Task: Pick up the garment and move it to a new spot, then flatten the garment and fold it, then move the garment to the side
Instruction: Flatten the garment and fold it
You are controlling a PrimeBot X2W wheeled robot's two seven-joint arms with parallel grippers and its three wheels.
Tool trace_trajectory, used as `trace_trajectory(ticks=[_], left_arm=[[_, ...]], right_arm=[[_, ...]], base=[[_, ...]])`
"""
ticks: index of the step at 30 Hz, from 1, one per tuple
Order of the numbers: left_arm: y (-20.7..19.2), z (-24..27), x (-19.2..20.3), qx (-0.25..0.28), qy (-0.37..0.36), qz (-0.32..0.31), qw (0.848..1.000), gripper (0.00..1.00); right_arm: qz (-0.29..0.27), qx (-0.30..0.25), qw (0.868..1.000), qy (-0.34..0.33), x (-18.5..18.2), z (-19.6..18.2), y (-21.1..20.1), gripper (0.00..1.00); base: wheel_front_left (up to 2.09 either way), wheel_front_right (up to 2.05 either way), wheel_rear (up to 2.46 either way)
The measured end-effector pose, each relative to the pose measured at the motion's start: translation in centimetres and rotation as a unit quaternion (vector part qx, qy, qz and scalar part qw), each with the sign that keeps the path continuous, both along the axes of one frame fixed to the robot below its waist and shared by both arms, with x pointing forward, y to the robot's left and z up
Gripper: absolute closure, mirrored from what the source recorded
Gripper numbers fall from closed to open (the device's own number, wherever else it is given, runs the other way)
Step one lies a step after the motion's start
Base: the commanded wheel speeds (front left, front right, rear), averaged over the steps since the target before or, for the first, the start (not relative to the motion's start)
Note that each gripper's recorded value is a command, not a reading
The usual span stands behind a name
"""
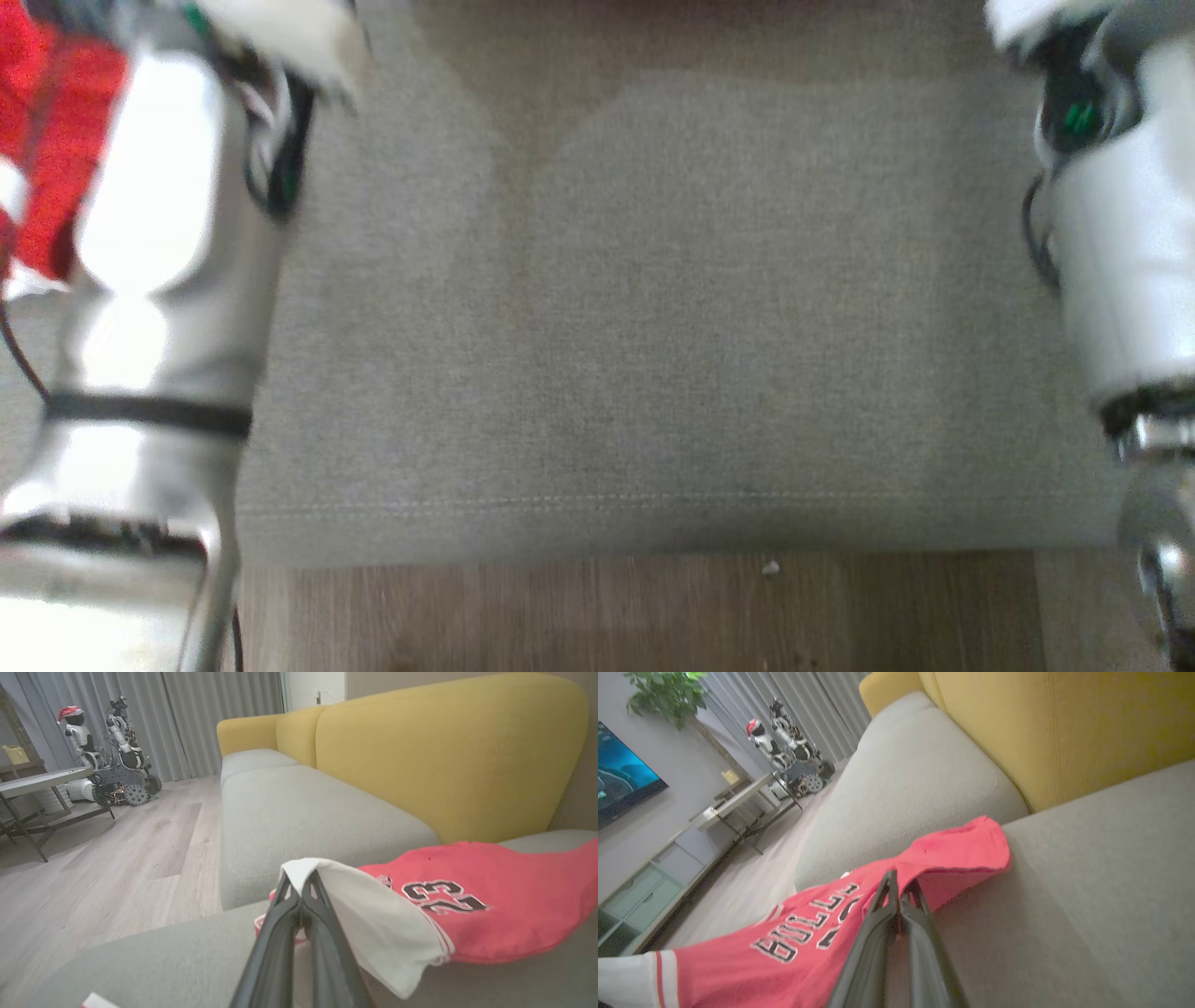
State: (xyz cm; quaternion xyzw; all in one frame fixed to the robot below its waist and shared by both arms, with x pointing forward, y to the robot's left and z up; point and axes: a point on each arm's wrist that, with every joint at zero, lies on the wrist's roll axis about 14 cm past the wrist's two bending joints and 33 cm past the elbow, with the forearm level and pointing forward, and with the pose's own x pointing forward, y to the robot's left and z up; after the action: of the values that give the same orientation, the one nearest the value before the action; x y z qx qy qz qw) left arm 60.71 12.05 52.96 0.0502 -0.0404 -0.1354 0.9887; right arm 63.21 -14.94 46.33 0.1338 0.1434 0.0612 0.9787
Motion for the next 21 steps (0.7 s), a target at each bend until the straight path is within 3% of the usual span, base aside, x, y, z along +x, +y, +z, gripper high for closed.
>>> trace_trajectory(ticks=[8,21], left_arm=[[2.2,-4.4,-7.4,0.029,0.068,-0.006,0.997,1.00],[2.3,-7.4,-14.8,0.069,0.155,-0.063,0.983,1.00]], right_arm=[[0.043,-0.047,0.991,0.116,-7.4,-4.1,-0.8,1.00],[0.071,-0.126,0.973,0.178,-12.5,-5.3,-4.1,1.00]], base=[[0.00,0.00,0.00],[0.00,0.00,0.00]])
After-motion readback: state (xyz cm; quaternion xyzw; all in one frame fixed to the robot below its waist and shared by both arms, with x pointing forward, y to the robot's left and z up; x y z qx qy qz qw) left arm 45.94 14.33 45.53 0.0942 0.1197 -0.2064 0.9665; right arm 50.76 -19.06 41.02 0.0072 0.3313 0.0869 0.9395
